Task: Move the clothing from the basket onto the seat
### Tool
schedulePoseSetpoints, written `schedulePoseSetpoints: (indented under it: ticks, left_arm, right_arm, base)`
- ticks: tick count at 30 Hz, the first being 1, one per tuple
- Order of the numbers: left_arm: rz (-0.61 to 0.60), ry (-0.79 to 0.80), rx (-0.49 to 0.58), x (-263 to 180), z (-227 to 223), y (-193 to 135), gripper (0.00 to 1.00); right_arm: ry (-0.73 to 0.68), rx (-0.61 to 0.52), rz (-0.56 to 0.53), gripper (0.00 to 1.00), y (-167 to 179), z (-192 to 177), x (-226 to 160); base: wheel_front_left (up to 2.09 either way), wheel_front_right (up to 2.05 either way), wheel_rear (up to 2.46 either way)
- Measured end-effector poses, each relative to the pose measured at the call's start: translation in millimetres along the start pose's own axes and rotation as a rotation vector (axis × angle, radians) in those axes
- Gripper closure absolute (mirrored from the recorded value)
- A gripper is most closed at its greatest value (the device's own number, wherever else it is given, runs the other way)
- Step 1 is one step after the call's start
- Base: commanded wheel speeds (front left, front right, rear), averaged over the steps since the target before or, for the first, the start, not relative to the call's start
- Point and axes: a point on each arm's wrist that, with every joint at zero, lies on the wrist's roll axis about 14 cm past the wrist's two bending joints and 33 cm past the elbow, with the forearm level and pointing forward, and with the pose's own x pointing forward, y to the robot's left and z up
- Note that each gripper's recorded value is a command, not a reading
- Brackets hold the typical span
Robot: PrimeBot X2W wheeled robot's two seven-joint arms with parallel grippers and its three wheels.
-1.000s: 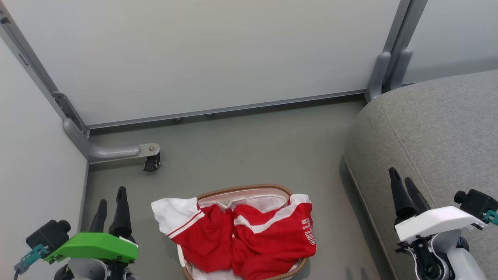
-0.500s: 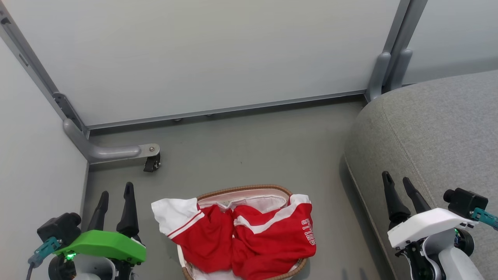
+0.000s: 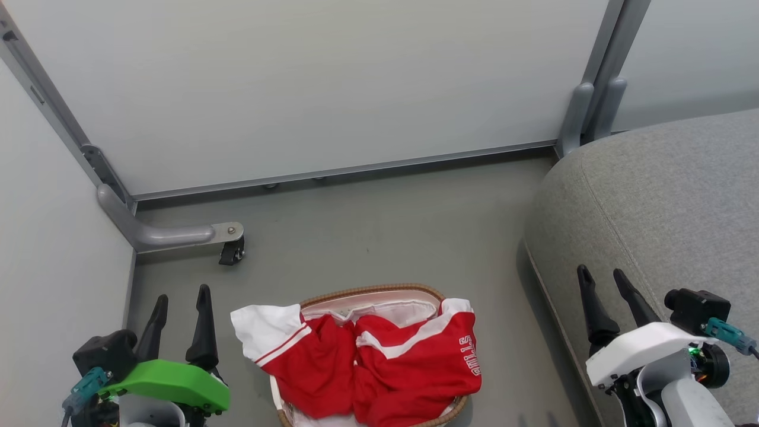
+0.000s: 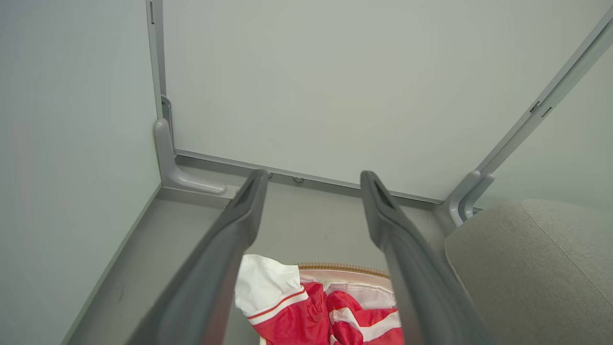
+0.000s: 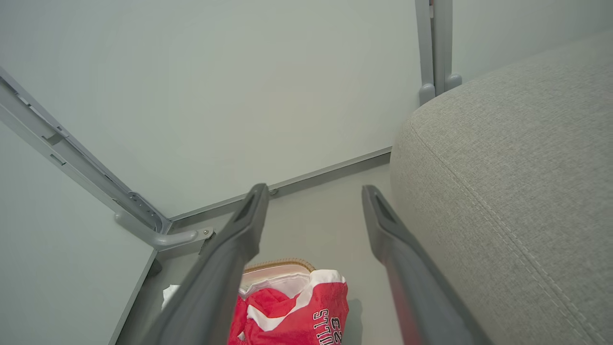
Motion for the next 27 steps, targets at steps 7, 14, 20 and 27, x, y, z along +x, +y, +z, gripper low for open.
schedulePoseSetpoints:
  ticks: [7, 14, 20, 27]
  left_arm:
    - [-0.001, -0.015, 0.053, 0, 2, 0, 0.0]
    - [0.001, -0.007, 0.099, -4, -4, 0, 0.0]
    - [-0.003, -0.005, 0.142, -5, -7, 0, 0.0]
    - [0.002, -0.006, 0.164, -6, -9, 1, 0.0]
  right_arm:
    - [-0.011, -0.067, 0.007, 0.0, 1, 1, 0]
    - [-0.008, -0.123, 0.017, 0.0, 4, -3, -2]
    - [-0.011, -0.173, 0.024, 0.0, 5, -4, -2]
    - [-0.011, -0.224, 0.028, 0.0, 5, -5, -3]
  base:
    - [0.0, 0.0, 0.0]
    - [0.0, 0.0, 0.0]
    - [0.0, 0.0, 0.0]
    - [0.0, 0.0, 0.0]
